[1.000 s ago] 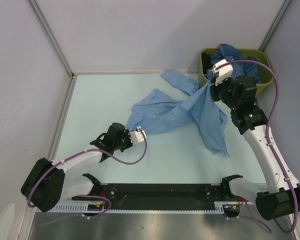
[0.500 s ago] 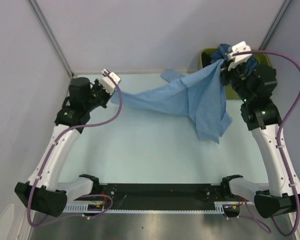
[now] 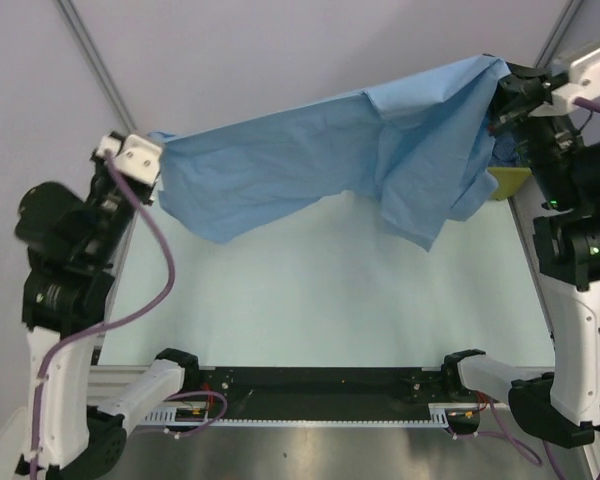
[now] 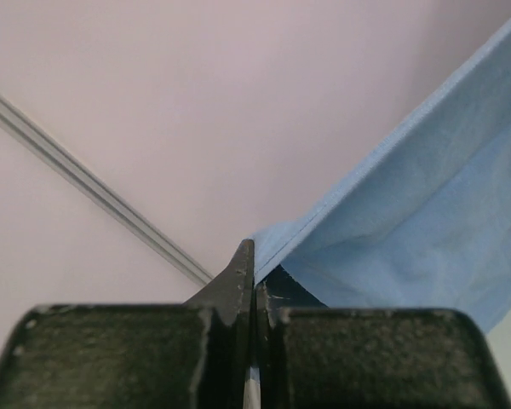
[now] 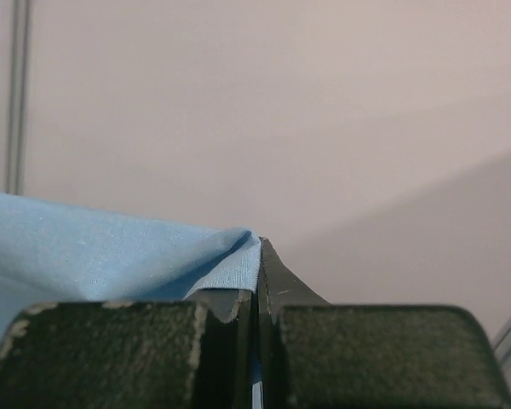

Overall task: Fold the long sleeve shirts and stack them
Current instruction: Flatten the shirt out

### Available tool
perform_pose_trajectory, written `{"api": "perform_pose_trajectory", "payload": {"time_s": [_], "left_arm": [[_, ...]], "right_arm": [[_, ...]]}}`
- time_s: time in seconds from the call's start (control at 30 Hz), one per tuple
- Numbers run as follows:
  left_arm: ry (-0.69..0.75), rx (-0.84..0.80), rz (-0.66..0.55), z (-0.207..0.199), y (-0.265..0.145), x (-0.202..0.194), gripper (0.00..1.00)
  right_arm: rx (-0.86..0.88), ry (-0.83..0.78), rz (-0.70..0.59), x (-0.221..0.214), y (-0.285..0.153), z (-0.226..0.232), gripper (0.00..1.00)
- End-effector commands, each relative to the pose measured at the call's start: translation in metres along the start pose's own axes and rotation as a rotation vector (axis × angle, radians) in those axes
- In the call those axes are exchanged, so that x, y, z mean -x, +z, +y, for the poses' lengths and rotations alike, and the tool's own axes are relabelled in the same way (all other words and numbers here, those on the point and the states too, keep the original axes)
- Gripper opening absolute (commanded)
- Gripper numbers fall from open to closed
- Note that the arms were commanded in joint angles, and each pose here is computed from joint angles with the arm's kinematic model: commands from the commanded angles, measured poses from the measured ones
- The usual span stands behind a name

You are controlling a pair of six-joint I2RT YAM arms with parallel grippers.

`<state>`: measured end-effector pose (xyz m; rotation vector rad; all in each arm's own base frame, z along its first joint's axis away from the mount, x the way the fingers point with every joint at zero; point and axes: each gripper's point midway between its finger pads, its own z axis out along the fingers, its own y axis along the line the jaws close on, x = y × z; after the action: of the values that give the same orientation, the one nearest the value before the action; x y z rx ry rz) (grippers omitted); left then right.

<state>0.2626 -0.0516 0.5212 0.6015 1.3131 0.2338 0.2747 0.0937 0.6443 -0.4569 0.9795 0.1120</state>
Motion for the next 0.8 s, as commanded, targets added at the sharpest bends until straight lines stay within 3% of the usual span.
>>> {"api": "perform_pose_trajectory", "payload": {"time_s": [0.0,0.3,0.47,0.6,0.7,0.73,0.77], "left_arm": [[0.002,0.192,-0.084,0.046,-0.067,0.037,0.0],[-0.08,0.366,-0.386,0.098,-0.166,0.128,0.0],[-0.107,0.445,-0.534,0.126,-0.211,0.176,0.0],[-0.105,0.404,-0.489,0.118,-0.191,0.167,0.0],[-0.069,0.315,-0.345,0.089,-0.141,0.121,0.0],[-0.055,0.303,-0.316,0.083,-0.128,0.108,0.0],[-0.04,0.257,-0.225,0.063,-0.099,0.073,0.0]], "right_arm": [[-0.092,-0.037,-0.216,0.113,-0.052,-0.02,0.0],[-0.023,-0.017,-0.44,0.228,-0.123,-0.001,0.0],[-0.036,-0.159,-0.565,0.266,-0.136,0.014,0.0],[-0.053,-0.201,-0.558,0.258,-0.122,0.011,0.0],[-0.057,-0.147,-0.429,0.201,-0.086,-0.009,0.0],[-0.053,-0.106,-0.347,0.16,-0.067,-0.018,0.0],[-0.039,-0.082,-0.299,0.133,-0.056,-0.021,0.0]]}}
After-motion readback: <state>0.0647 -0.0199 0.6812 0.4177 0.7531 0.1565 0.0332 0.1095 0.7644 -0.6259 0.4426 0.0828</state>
